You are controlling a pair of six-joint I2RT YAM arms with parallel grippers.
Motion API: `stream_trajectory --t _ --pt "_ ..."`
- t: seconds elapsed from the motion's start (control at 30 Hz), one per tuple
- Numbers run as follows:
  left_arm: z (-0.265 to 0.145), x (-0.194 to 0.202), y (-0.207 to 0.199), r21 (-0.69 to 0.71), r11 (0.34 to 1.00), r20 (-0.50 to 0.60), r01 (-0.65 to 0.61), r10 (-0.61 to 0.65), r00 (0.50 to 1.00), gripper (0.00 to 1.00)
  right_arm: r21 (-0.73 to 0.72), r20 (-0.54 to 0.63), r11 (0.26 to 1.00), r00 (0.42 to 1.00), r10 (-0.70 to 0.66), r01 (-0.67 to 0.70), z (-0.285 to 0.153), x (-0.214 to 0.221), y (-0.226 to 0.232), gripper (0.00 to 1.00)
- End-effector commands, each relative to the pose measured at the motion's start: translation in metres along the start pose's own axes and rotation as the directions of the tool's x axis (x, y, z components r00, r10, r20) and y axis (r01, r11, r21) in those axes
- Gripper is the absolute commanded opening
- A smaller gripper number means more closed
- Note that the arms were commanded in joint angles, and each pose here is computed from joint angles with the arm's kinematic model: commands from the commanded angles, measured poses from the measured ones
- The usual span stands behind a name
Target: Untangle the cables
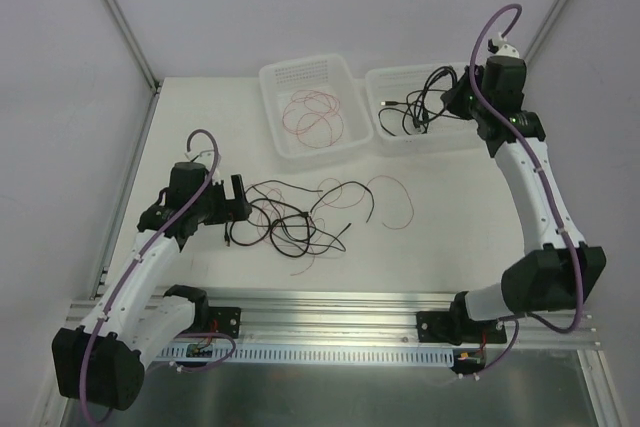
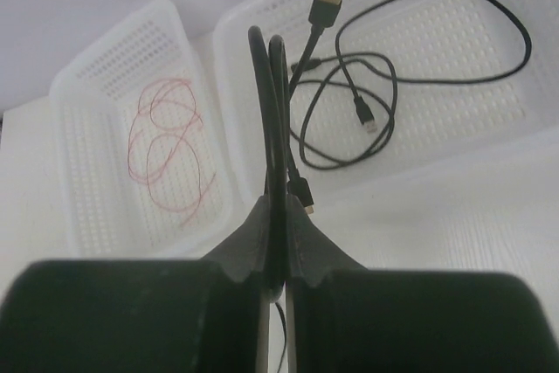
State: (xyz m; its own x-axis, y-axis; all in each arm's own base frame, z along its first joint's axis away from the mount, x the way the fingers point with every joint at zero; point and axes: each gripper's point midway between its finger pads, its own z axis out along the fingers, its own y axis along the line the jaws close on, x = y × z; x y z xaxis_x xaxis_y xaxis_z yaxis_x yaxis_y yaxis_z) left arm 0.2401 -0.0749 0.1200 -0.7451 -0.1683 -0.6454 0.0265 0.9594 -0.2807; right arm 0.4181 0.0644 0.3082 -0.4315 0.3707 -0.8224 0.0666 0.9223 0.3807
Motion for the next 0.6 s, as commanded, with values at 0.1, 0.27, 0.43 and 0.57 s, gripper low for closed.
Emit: stream_trajectory --t 0.1,0.27,0.43,0.57 --pt "0.001 -0.002 0.003 -0.008 1.000 -0.009 -0.020 0.020 1.000 0.99 -0.096 0.143 0.994 0.988 0.058 -0.045 0.065 -0.067 0.012 0.24" --pt "0.000 -0.002 0.002 -0.004 1.000 0.000 -0.019 0.019 1.000 0.99 0.009 0.020 0.993 0.993 0.115 -0.115 0.121 -0.036 -0.030 0.70" --pt "0.000 -0.002 0.003 -0.009 1.000 0.003 -0.013 0.013 1.000 0.99 0.061 -0.055 0.995 0.995 0.083 -0.080 0.104 -0.004 -0.044 0.81" --pt "0.004 0.000 0.001 -0.001 1.000 -0.023 0.002 -0.002 1.000 0.99 0.082 -0.103 0.996 0.994 0.037 -0.029 0.066 0.019 -0.046 0.82"
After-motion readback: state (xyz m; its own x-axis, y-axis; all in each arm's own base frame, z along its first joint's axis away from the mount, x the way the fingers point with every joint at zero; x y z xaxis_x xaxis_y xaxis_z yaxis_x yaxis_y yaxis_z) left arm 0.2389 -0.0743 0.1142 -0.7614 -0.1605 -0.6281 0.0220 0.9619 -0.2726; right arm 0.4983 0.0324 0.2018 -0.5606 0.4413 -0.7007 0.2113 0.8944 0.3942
